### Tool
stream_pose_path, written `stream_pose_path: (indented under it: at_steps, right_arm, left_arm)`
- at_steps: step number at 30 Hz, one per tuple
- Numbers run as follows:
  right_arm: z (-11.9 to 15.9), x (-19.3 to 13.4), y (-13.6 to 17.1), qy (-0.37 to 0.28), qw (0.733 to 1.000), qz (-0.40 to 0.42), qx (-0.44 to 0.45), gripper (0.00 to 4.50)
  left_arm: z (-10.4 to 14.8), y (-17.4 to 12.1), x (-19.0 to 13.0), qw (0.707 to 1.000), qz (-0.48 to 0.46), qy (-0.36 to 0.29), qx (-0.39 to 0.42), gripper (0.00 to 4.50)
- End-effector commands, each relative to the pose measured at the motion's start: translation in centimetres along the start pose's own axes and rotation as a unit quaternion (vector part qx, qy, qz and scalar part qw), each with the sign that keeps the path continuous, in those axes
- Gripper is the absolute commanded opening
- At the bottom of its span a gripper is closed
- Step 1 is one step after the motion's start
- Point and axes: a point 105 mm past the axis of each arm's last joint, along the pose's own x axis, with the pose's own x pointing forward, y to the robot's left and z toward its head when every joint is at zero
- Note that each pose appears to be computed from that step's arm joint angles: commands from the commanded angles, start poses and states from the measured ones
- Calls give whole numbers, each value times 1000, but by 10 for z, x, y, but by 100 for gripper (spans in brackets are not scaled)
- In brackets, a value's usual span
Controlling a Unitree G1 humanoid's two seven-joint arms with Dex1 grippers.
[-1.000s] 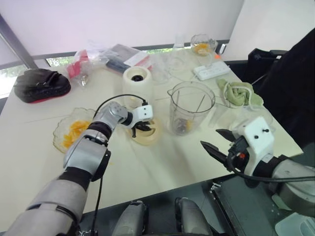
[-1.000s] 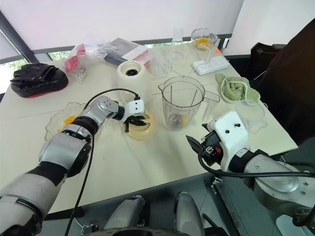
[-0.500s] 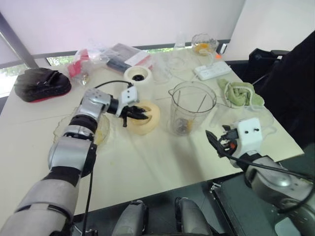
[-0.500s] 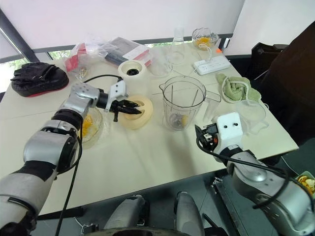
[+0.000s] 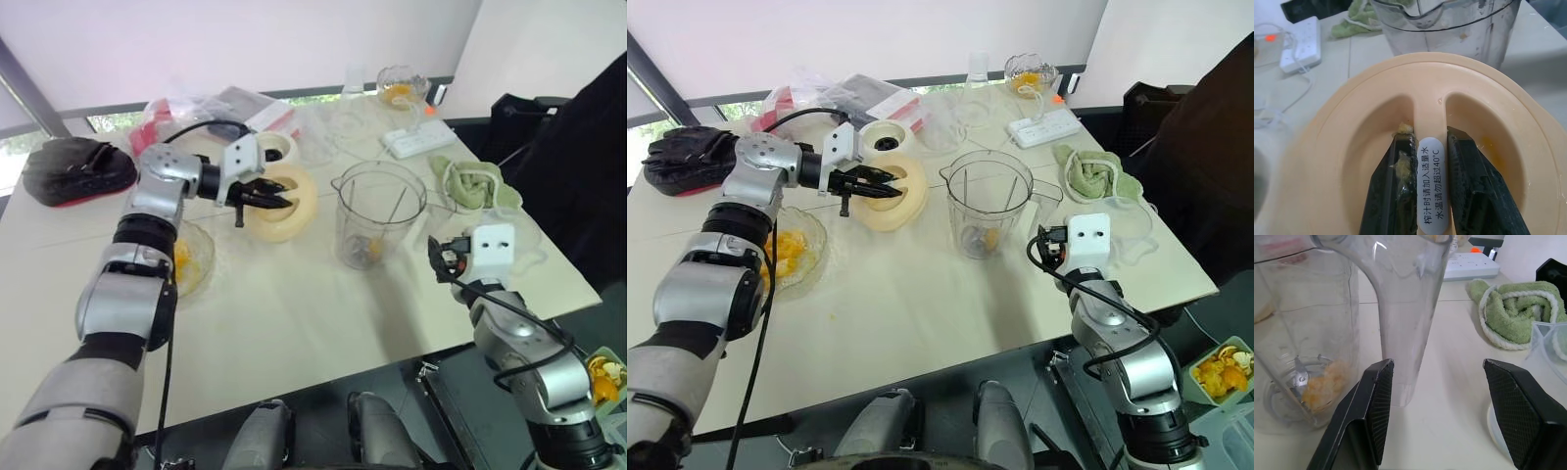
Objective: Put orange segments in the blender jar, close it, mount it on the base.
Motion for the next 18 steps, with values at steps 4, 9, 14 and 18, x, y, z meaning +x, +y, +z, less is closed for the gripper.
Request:
stream_pose_path:
  at_steps: [4, 9, 14, 18]
  right_arm:
    - [19, 6, -4, -35, 999, 12, -6, 302]
    - [23, 10, 1, -36, 999, 30, -2, 302]
    - [27, 21, 5, -44, 998, 36, 0, 302]
    - [26, 32, 3, -47, 998, 30, 5, 302]
  left_arm:
    - [17, 9, -7, 999, 27, -22, 25, 26]
    - [18, 10, -7, 999, 32, -22, 26, 26]
    - [21, 12, -6, 999, 37, -24, 31, 26]
    - [23, 13, -8, 998, 38, -25, 37, 26]
